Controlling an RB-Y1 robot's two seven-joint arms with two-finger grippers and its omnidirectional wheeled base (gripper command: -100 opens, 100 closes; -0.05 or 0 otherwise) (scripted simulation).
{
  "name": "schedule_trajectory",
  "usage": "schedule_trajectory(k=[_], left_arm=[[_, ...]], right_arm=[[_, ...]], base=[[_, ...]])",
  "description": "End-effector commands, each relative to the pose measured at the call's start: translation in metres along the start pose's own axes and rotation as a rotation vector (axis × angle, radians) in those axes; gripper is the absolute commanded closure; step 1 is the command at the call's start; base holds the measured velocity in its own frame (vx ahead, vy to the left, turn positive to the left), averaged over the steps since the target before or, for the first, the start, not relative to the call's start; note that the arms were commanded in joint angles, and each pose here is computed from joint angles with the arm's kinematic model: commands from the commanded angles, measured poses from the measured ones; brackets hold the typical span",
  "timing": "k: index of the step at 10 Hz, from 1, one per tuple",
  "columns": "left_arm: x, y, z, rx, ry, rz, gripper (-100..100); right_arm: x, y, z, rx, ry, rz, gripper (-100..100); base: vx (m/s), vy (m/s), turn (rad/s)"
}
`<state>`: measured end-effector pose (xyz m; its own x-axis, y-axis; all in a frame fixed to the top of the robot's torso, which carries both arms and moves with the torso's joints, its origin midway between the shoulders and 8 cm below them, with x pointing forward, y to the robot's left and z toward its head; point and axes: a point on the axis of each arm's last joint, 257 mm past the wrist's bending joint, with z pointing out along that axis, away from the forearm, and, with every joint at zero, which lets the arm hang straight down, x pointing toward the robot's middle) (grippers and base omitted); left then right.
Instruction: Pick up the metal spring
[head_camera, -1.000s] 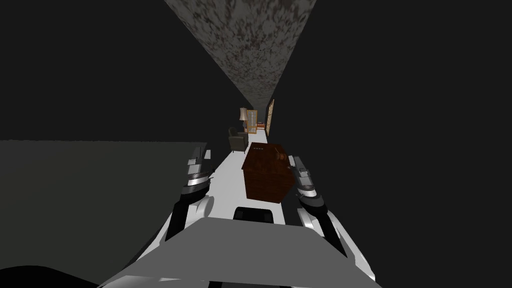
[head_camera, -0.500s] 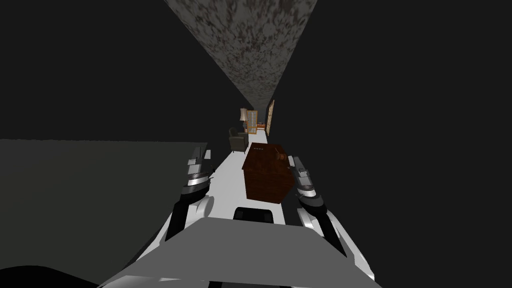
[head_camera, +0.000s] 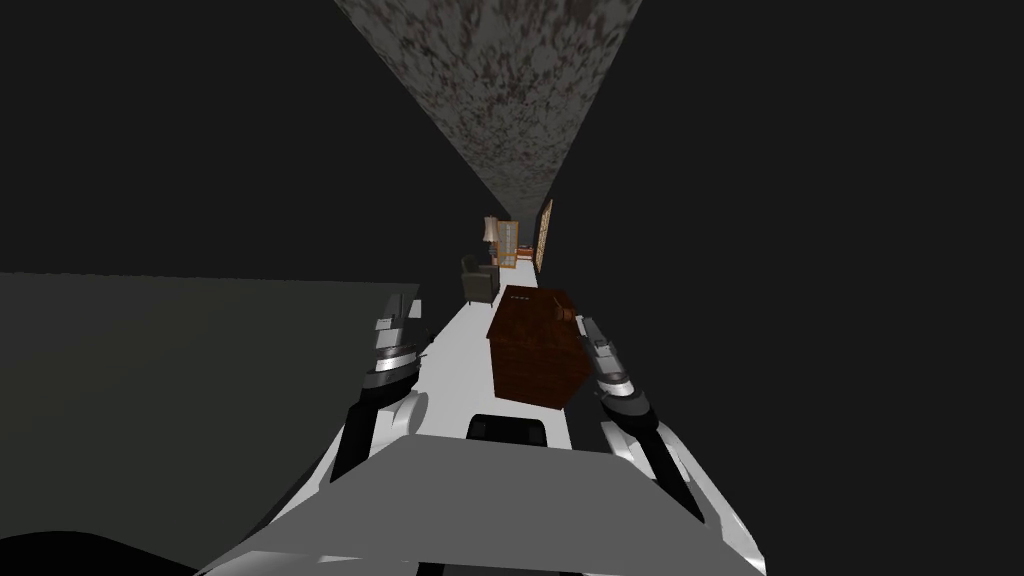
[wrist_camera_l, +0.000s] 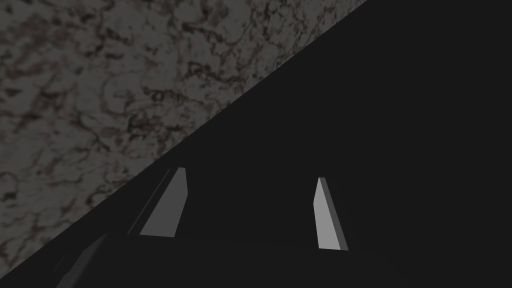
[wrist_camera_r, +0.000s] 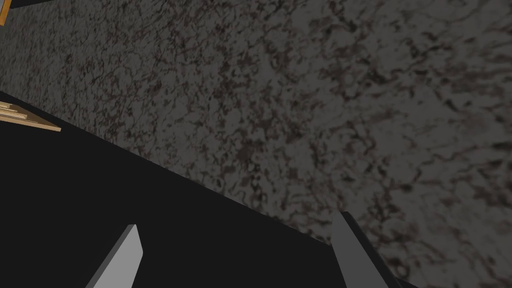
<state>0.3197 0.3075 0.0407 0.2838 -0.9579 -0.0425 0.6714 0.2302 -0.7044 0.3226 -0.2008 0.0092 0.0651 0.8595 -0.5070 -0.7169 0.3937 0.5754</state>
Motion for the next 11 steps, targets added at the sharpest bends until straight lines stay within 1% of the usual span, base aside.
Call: schedule_trajectory(k=[1, 4, 5, 7, 8, 10, 11], left_arm=[[0.000, 0.000, 0.000, 0.000, 0.000, 0.000, 0], [0.000, 0.000, 0.000, 0.000, 0.000, 0.000, 0], [0.000, 0.000, 0.000, 0.000, 0.000, 0.000, 0], [0.000, 0.000, 0.000, 0.000, 0.000, 0.000, 0], [0.000, 0.000, 0.000, 0.000, 0.000, 0.000, 0], [0.000, 0.000, 0.000, 0.000, 0.000, 0.000, 0], [0.000, 0.000, 0.000, 0.000, 0.000, 0.000, 0]], right_arm=[[0.007, -0.014, -0.009, 0.030, 0.054, -0.031, -100], [0.020, -0.041, -0.032, 0.095, 0.176, -0.096, -100], [0.021, -0.041, -0.033, 0.094, 0.183, -0.098, -100], [0.029, -0.063, -0.054, 0.146, 0.277, -0.143, -100], [0.030, -0.063, -0.055, 0.143, 0.291, -0.147, -100], [0.037, -0.086, -0.082, 0.199, 0.390, -0.192, -100], [0.038, -0.086, -0.083, 0.194, 0.411, -0.199, -100]], base=[[0.015, 0.005, 0.104], [0.014, 0.005, 0.133], [0.010, 0.002, 0.061], [0.011, 0.005, 0.141], [0.010, -0.001, 0.077], [0.013, 0.004, 0.154], [0.013, 0.000, 0.071]])
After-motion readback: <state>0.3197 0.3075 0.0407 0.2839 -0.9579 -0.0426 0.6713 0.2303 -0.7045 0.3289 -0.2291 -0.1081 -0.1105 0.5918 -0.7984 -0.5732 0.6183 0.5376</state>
